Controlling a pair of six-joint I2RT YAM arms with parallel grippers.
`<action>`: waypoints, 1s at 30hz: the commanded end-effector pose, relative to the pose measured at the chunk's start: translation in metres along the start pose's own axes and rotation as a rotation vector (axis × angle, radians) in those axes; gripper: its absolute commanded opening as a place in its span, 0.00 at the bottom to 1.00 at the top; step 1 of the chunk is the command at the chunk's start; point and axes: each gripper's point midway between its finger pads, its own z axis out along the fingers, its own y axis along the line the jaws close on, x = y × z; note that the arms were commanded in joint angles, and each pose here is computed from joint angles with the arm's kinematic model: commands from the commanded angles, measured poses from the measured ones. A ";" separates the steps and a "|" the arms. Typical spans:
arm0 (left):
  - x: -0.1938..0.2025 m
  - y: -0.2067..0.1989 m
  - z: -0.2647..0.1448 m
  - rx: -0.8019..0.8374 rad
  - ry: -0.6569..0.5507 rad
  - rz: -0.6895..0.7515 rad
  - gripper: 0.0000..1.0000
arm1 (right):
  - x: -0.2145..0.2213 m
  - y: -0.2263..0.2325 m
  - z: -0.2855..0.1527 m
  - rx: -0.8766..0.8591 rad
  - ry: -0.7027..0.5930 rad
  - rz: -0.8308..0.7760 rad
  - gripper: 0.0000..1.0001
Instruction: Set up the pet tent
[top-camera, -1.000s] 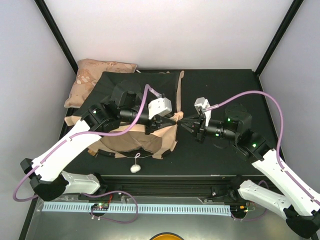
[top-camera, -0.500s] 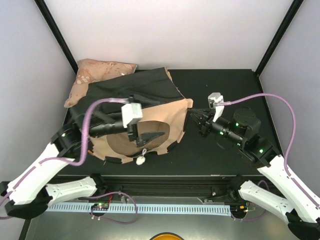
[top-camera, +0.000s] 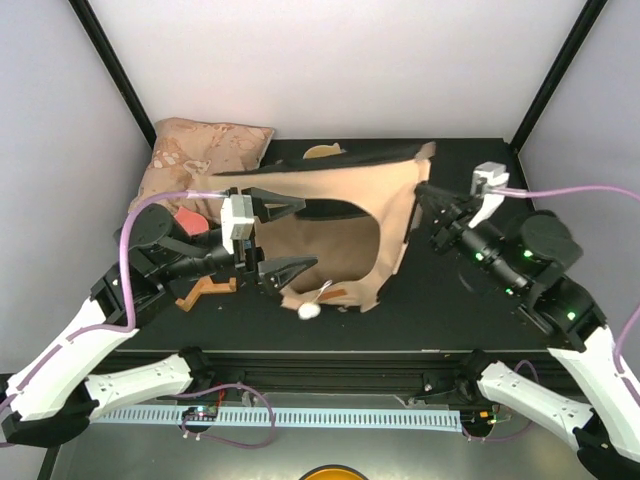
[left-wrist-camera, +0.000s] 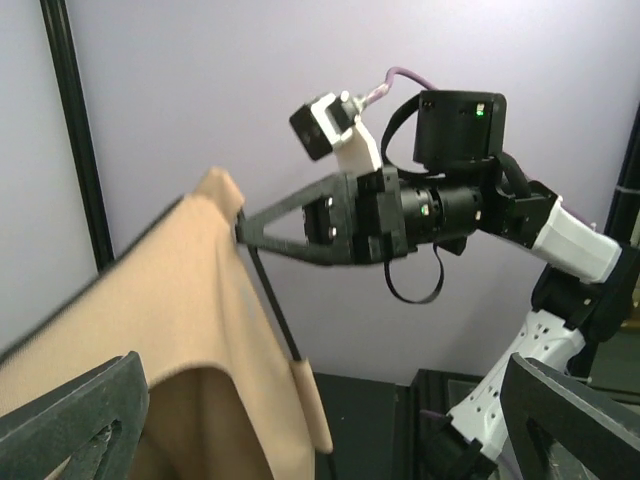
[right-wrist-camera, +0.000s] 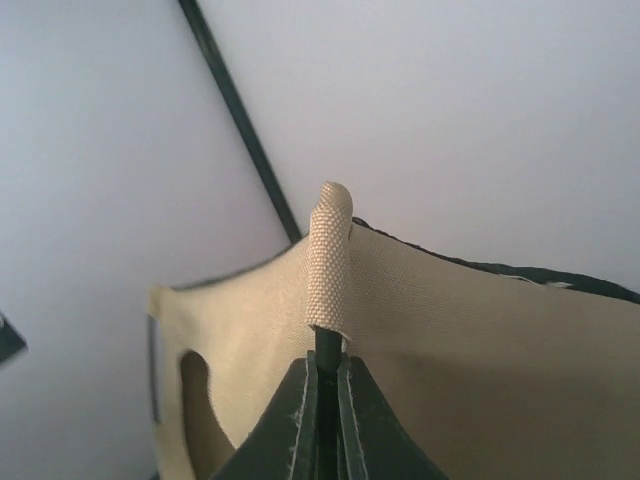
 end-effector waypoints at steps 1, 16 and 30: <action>-0.032 -0.018 -0.014 0.052 -0.105 -0.017 0.99 | -0.080 0.002 -0.032 0.079 -0.249 0.022 0.01; 0.135 0.039 0.041 -0.158 0.058 -0.304 0.99 | -0.117 -0.032 -0.047 0.228 -0.539 0.222 0.01; 0.304 0.072 0.036 -0.371 0.097 -1.209 0.99 | -0.112 -0.056 -0.059 0.253 -0.705 0.404 0.01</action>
